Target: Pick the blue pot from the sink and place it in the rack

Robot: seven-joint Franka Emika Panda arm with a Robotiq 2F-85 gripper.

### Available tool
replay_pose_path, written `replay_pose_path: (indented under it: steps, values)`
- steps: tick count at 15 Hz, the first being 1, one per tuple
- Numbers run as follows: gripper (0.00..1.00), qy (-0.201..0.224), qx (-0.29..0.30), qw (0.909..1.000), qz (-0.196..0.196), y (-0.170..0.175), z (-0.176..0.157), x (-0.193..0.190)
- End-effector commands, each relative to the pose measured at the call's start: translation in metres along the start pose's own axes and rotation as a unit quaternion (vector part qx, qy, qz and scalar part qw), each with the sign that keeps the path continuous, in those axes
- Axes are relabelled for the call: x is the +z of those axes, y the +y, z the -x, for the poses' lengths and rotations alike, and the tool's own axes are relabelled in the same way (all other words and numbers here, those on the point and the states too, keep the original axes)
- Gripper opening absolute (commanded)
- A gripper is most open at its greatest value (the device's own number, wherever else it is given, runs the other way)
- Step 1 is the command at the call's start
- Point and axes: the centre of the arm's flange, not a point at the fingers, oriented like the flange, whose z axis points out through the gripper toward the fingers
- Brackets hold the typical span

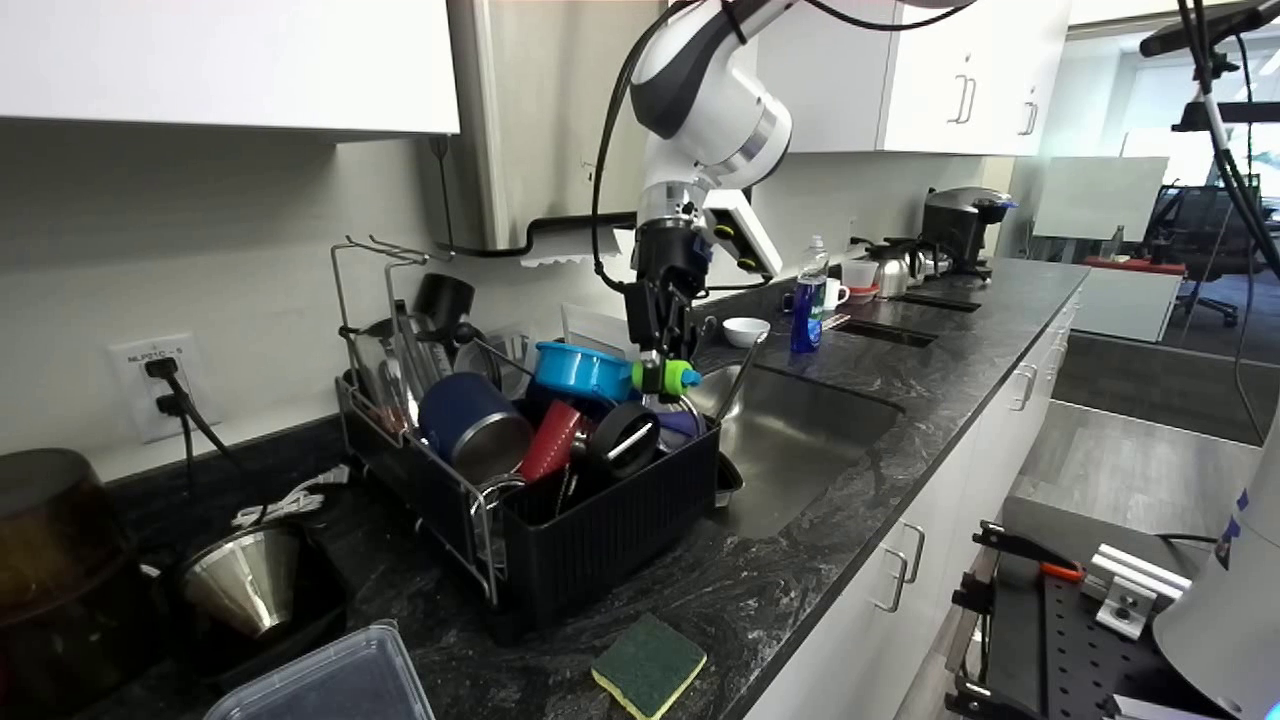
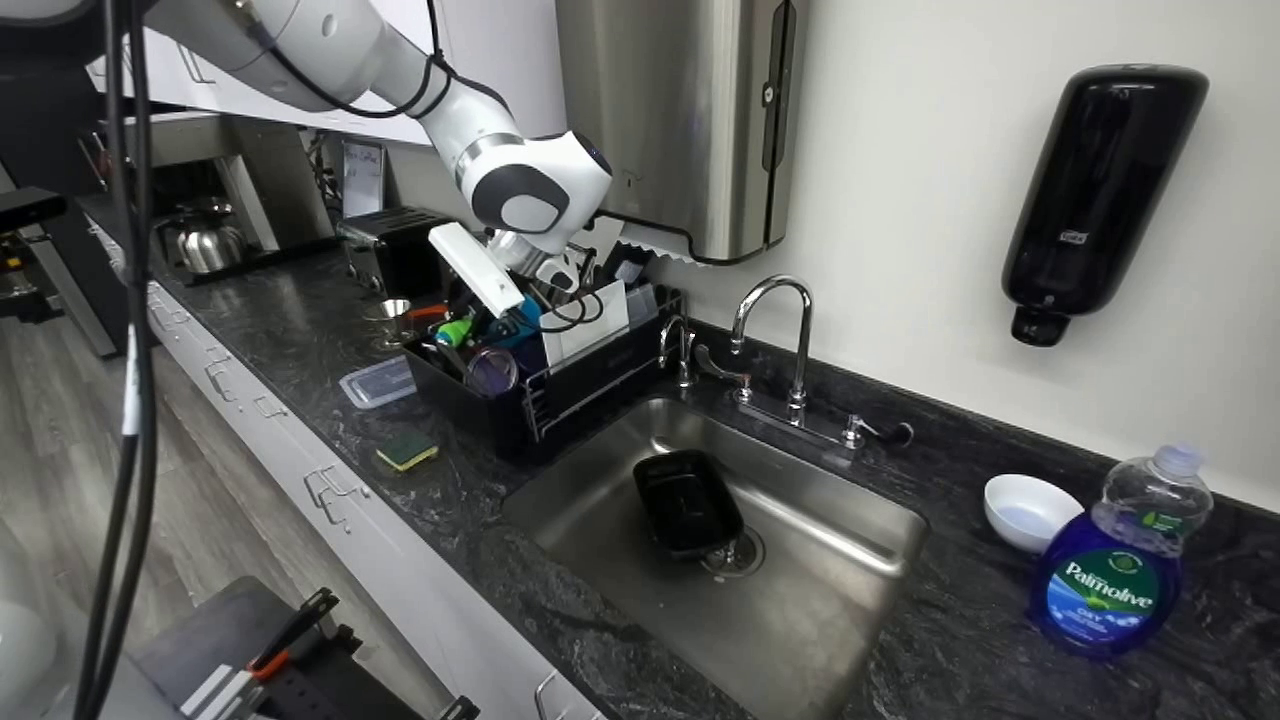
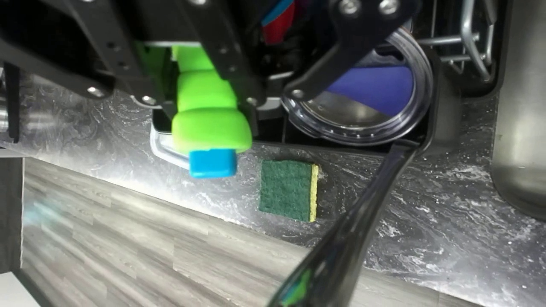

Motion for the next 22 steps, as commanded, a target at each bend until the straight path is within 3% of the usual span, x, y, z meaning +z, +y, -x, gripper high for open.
replay_pose_path:
  steps: [1, 7, 8, 9, 15, 22]
  values:
    - [0.08, 0.003, 0.004, 1.0, -0.004, 0.008, -0.002, 0.003]
    - [0.08, -0.001, -0.013, 0.9999, -0.005, 0.006, -0.002, 0.002]
    - [0.47, -0.001, -0.019, 0.9998, -0.004, 0.006, -0.002, 0.003]
    - [0.58, -0.002, -0.025, 0.9997, -0.004, 0.005, -0.002, 0.003]
    - [0.99, -0.005, -0.045, 0.999, -0.002, 0.005, -0.002, 0.005]
    - [1.0, 0.004, -0.076, 0.9971, 0.005, -0.008, 0.001, -0.008]
